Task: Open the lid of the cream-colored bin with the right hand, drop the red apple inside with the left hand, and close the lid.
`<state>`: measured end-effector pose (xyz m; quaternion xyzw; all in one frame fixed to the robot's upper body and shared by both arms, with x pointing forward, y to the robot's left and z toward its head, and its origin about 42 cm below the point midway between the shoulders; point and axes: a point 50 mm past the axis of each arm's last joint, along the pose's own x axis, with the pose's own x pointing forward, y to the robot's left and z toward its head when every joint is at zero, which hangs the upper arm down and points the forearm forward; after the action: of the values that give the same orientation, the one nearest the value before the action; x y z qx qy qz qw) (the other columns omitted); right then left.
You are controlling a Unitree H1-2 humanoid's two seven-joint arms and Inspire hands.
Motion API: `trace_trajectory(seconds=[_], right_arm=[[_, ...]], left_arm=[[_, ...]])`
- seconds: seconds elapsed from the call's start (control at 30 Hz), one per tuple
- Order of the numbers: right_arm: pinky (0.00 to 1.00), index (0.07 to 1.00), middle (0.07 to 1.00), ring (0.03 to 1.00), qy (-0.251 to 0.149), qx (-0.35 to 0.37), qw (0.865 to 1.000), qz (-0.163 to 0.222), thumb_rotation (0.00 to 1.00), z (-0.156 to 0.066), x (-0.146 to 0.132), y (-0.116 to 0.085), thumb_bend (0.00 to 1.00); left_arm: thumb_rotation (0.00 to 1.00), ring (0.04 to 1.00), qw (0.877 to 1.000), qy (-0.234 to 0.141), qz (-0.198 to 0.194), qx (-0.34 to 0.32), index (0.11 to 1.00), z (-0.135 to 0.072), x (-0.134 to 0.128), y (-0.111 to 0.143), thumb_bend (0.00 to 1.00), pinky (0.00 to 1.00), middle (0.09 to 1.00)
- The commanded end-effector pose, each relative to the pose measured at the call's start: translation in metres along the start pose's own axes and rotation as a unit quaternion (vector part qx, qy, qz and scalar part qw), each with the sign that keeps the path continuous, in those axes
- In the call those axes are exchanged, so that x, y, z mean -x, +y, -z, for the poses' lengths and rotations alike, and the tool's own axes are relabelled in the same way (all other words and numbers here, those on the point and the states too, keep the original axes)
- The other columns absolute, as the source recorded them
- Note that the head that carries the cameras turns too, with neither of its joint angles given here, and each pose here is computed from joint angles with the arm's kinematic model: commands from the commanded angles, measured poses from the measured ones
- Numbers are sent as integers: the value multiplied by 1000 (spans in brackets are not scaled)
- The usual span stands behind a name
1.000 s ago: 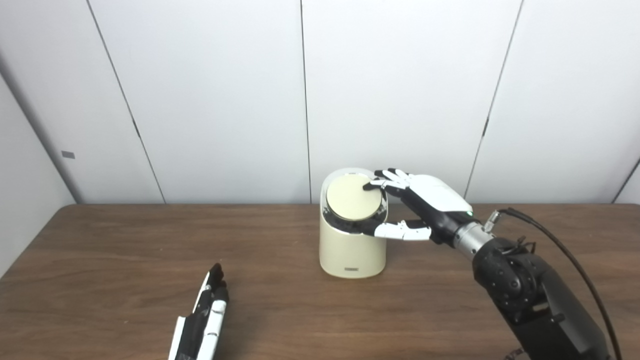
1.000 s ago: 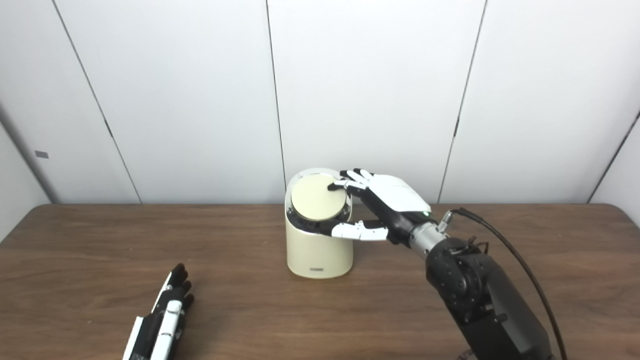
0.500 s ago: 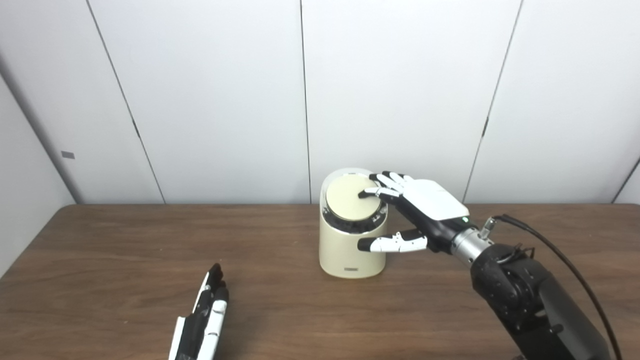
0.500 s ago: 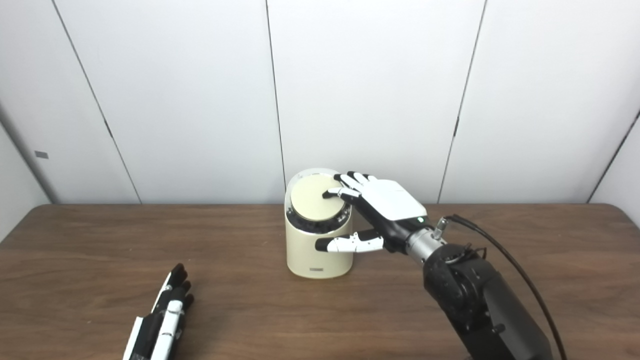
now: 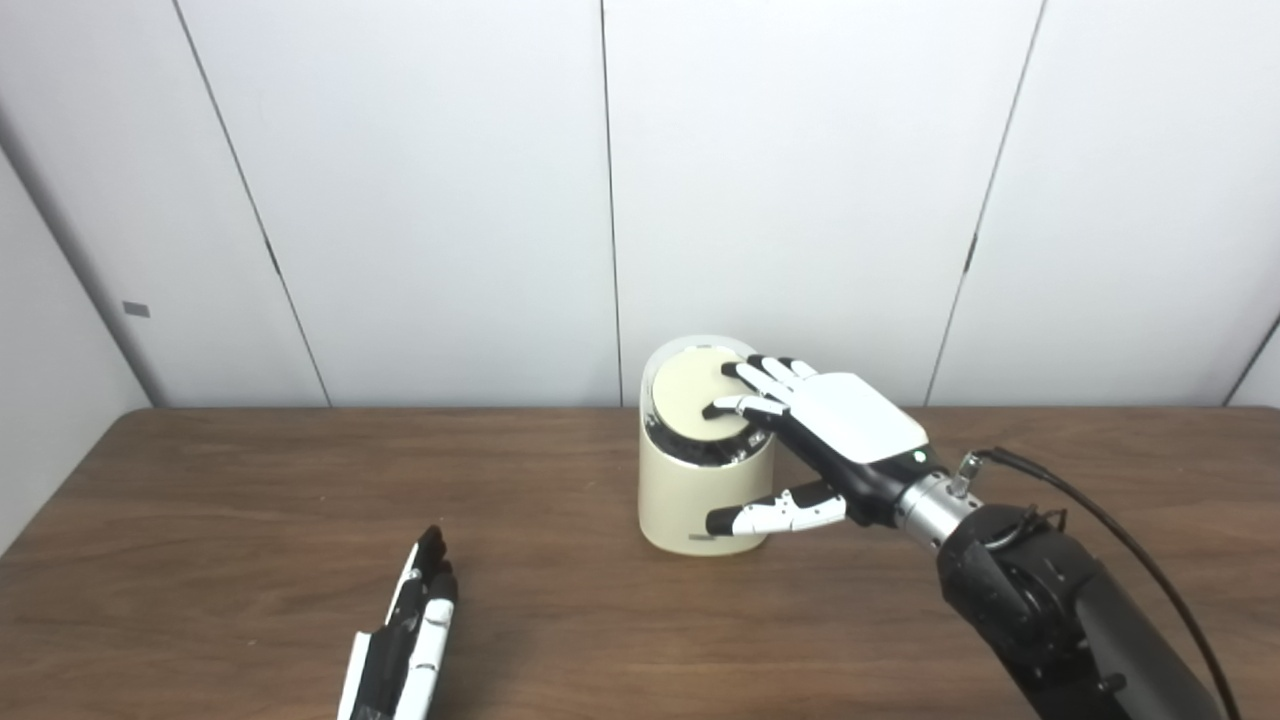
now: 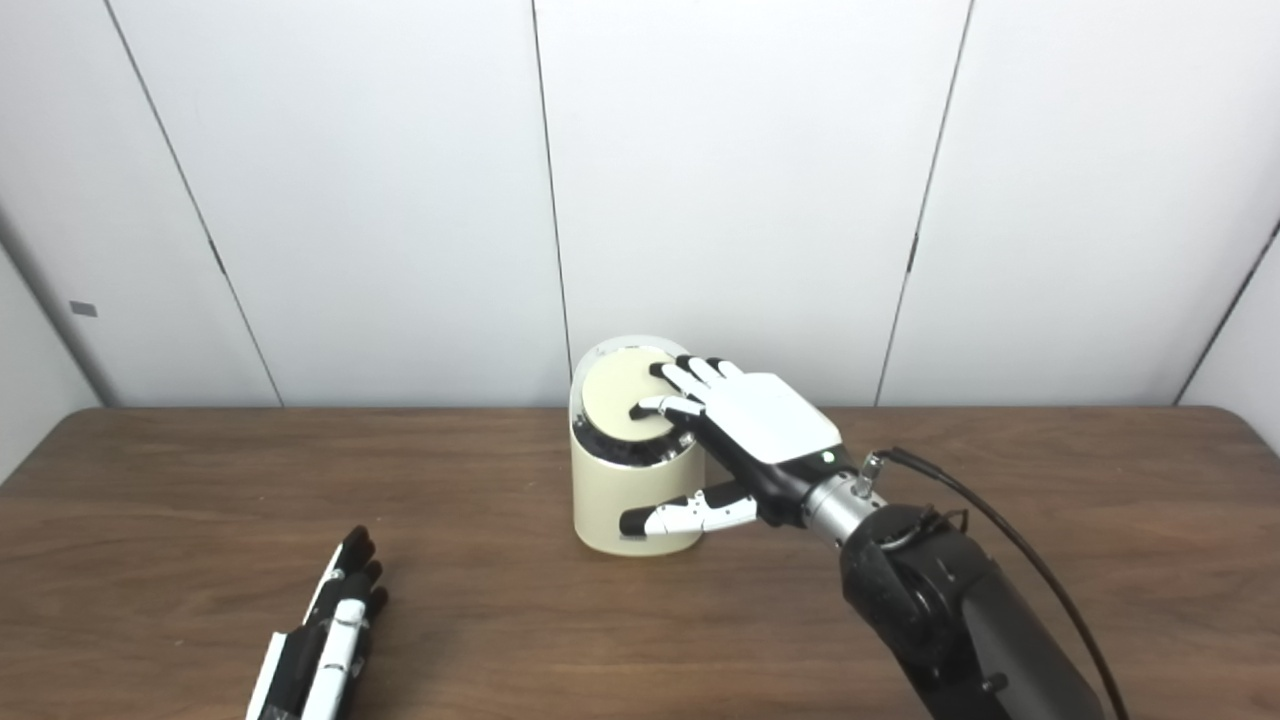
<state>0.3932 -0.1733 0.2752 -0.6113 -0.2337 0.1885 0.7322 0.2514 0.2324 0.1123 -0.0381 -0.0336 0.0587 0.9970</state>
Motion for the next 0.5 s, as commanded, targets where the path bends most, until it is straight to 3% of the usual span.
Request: trace_trajectory(seconds=[0.0,0.2,0.47], right_arm=[[1000,800,976,1000,-18,20,1000,8,879,-4,-1,-12,638],[1000,798,979,1000,-13,20,1000,5,901,-3,-1,-9,644],[1000,756,1000,1000,-2,40,999,-27,991,0,-2,-4,692]], left_arm=[[763,1000,1000,6,1,2,1000,-1,-1,-3,551,992,1000],[764,1000,1000,6,0,7,1000,-1,0,-4,553,999,1000],[758,1000,1000,2,7,7,1000,-5,1,-7,555,984,1000]])
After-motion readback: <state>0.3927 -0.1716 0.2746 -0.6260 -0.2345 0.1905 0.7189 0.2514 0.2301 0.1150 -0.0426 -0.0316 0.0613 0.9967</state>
